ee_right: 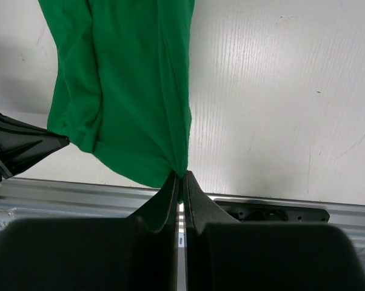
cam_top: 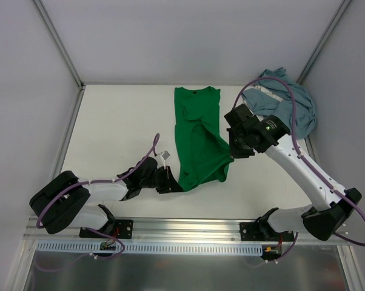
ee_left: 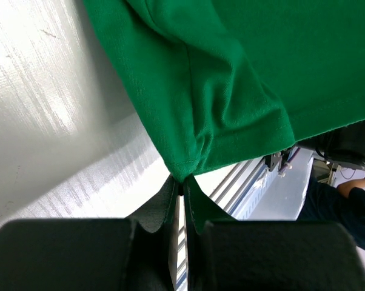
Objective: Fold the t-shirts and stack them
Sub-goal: Grab the bottom of the folded rectangular tshirt with both arms
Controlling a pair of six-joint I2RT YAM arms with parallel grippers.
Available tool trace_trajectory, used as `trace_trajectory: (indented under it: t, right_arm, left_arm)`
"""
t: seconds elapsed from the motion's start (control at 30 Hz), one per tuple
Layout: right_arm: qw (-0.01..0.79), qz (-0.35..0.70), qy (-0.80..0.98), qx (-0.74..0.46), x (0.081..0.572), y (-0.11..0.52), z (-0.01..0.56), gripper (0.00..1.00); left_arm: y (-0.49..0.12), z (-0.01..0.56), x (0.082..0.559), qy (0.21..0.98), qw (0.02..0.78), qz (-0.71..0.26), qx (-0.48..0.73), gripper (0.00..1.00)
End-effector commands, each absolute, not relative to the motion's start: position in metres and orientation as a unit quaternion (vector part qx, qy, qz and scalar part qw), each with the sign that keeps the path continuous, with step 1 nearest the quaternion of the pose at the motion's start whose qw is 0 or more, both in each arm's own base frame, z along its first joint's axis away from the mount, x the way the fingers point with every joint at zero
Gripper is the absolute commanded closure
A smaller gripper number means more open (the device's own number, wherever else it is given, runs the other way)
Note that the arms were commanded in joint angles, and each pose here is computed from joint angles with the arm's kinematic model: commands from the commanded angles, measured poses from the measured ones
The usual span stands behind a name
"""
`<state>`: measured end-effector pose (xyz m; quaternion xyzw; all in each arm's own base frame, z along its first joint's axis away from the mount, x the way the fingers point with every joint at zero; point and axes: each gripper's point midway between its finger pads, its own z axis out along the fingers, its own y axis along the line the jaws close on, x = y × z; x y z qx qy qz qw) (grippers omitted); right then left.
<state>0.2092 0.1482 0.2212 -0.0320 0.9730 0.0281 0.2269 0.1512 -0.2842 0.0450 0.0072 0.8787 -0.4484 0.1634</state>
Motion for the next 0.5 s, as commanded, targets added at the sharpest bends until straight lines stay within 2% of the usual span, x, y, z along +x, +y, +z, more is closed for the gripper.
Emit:
trace_trajectory:
  t: [0.0, 0.23, 0.47]
  right_arm:
    - [0.225, 0.052, 0.972, -0.042, 0.204, 0.154, 0.221, 0.99]
    - [0.233, 0.038, 0.971, -0.031, 0.2, 0.143, 0.217, 0.99]
    - [0.237, 0.028, 0.97, -0.032, 0.202, 0.139, 0.221, 1.0]
  left_arm:
    - [-0.293, 0.05, 0.154, 0.872, 0.173, -0.458, 0.021, 1.0]
    - [-0.289, 0.048, 0.152, 0.873, 0.172, -0.455, 0.018, 1.0]
    - [-0.289, 0.068, 0.158, 0.87, 0.193, -0.453, 0.029, 1.0]
